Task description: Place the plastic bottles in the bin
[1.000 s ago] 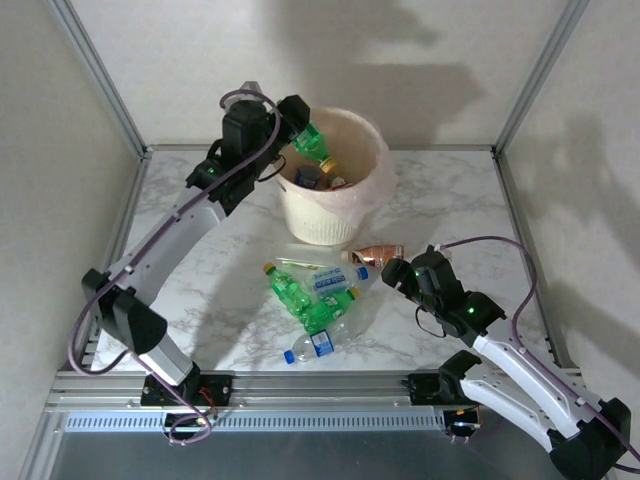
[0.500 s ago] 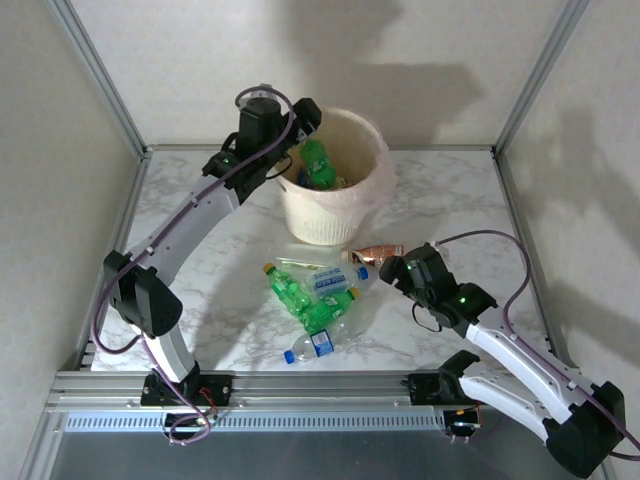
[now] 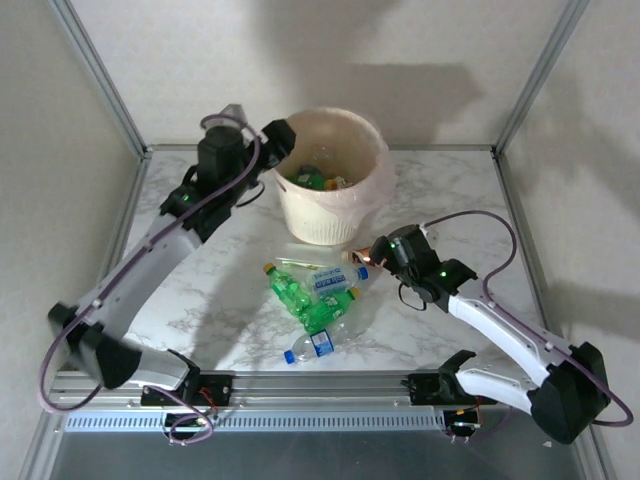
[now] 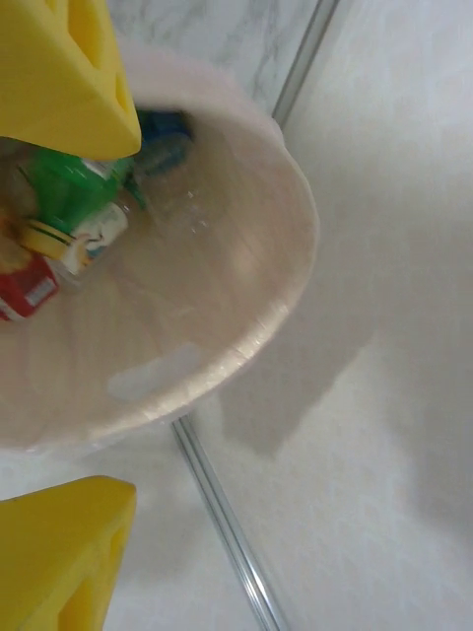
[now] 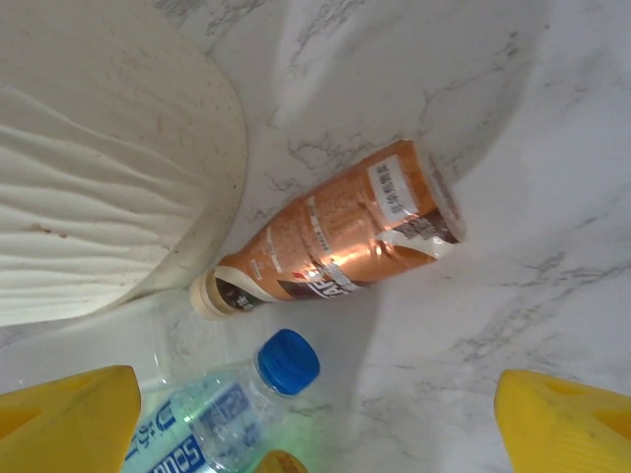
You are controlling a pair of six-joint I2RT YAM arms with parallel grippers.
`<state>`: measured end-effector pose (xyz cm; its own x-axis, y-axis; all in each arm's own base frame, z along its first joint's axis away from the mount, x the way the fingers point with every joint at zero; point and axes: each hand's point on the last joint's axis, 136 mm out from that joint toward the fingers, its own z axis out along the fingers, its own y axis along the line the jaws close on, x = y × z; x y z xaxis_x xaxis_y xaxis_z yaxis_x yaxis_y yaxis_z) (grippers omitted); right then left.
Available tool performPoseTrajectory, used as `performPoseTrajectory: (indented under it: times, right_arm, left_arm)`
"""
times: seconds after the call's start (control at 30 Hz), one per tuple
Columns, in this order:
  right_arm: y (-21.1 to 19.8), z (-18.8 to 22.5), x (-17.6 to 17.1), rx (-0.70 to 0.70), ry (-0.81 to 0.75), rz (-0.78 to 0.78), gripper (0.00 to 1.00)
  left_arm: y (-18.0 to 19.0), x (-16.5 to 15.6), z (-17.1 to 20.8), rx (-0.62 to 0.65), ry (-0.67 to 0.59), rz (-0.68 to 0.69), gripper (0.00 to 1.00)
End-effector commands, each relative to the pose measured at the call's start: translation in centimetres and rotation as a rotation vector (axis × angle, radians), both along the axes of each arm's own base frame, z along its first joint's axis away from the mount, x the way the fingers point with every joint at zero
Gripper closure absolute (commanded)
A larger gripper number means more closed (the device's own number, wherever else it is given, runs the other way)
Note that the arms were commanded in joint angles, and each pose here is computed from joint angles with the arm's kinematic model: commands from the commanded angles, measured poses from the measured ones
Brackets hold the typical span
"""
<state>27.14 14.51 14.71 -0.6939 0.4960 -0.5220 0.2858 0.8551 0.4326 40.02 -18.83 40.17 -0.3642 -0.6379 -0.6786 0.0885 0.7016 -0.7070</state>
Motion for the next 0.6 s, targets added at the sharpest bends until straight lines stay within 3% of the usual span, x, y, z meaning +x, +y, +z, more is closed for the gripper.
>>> performPoseTrajectory:
  times: [0.0, 0.2, 0.37, 0.57]
  right_arm:
    - [1.7, 0.2, 1.1, 0.068, -0.02, 0.008, 0.1]
    - [3.5, -2.9, 0.7, 0.096, 0.012, 0.085, 0.16]
    - [3.9, -4.2, -0.1, 0.098, 0.026, 0.104, 0.17]
    - [4.7, -5.8, -0.5, 0.069, 0.067, 0.119, 0.17]
  left_arm:
    - [2.8, -3.0, -1.2, 0.035, -0.01, 0.059, 0.17]
    - [7.4, -6.3, -10.7, 0.141, 0.158, 0.171, 0.15]
    - [8.8, -7.6, -18.5, 0.123, 0.308, 0.17, 0.17]
    - [9.0, -8.4, -22.9, 0.108, 0.394, 0.157, 0.19]
